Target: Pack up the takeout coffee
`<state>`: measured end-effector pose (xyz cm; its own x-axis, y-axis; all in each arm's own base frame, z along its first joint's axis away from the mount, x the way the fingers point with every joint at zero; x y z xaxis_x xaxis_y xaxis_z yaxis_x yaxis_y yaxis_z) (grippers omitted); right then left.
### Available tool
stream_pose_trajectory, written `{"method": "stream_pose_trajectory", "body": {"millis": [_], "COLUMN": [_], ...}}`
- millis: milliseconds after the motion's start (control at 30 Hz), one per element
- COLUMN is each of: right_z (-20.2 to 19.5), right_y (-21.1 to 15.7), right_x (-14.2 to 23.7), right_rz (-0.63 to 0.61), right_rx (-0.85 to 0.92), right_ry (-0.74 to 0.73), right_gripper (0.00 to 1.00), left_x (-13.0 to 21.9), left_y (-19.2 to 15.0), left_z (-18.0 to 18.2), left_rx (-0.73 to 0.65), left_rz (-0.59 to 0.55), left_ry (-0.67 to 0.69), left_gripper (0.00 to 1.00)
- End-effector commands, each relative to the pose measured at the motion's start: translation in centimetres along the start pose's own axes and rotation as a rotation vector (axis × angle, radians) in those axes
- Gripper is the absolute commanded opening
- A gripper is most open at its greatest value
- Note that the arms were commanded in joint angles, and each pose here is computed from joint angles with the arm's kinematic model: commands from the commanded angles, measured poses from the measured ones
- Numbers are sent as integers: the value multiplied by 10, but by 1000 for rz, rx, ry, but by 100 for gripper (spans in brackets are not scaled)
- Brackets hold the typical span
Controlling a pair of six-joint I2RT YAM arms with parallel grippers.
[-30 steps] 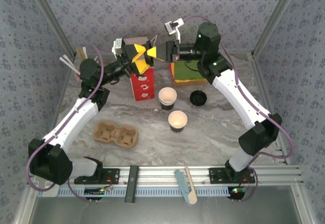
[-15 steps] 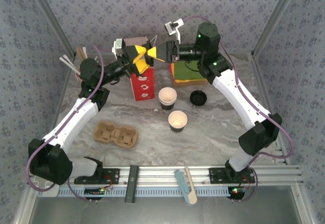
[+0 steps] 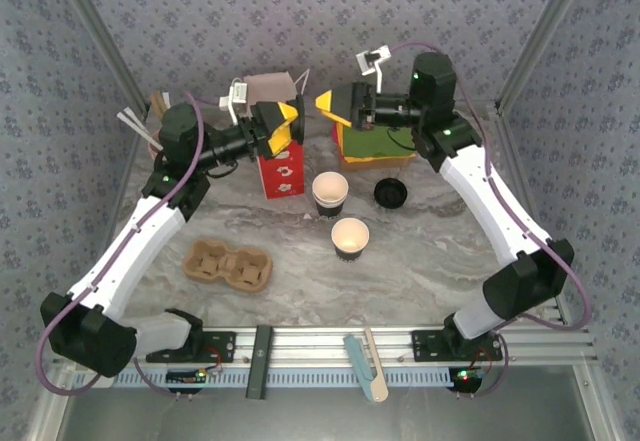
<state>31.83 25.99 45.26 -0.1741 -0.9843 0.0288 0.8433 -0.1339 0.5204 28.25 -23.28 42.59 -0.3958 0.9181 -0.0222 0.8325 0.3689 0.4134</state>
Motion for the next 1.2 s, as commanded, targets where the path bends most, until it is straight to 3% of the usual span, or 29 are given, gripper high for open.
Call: {"method": "stream_pose_trajectory", "body": {"millis": [0,67,367,633,1167], "right_z": [-9,-21,-76,-110,-152], "right_y": [-1,-3,-30,-70,-144], "right_x": [21,31,74,100,127], "right_rz": [-59,-78,-117,-73,18], "right_rx": [-8,-33,-150,-178,-258], "right_ry": [-84,-148,-413,-605,-799], "right_gripper": [93,100,100,100,100], "left_x": [5,3,-3,-11,-61], "left_y": [-13,-20,-63,-105,-175], "left_z": [6,13,53,96,139], "left_rx": [-100,-130,-239,-349,-532], "left_rz": [19,39,152,299,572], "left_ry": [143,209,486,728,862], "left_gripper": [71,71,70,67,67]}}
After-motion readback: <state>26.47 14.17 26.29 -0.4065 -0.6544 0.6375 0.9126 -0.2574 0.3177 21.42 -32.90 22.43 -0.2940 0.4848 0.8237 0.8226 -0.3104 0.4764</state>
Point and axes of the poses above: each hand's point on the last joint's axis, 136 mm out from that joint toward the fingers, its own x axis back along the fingers, its own z axis along the line the jaws close on, y = z × x, the point moved 3 cm from there along x, back along the fingers, and after that the axes turned 7 degrees about -x, right-handed, at the moved point
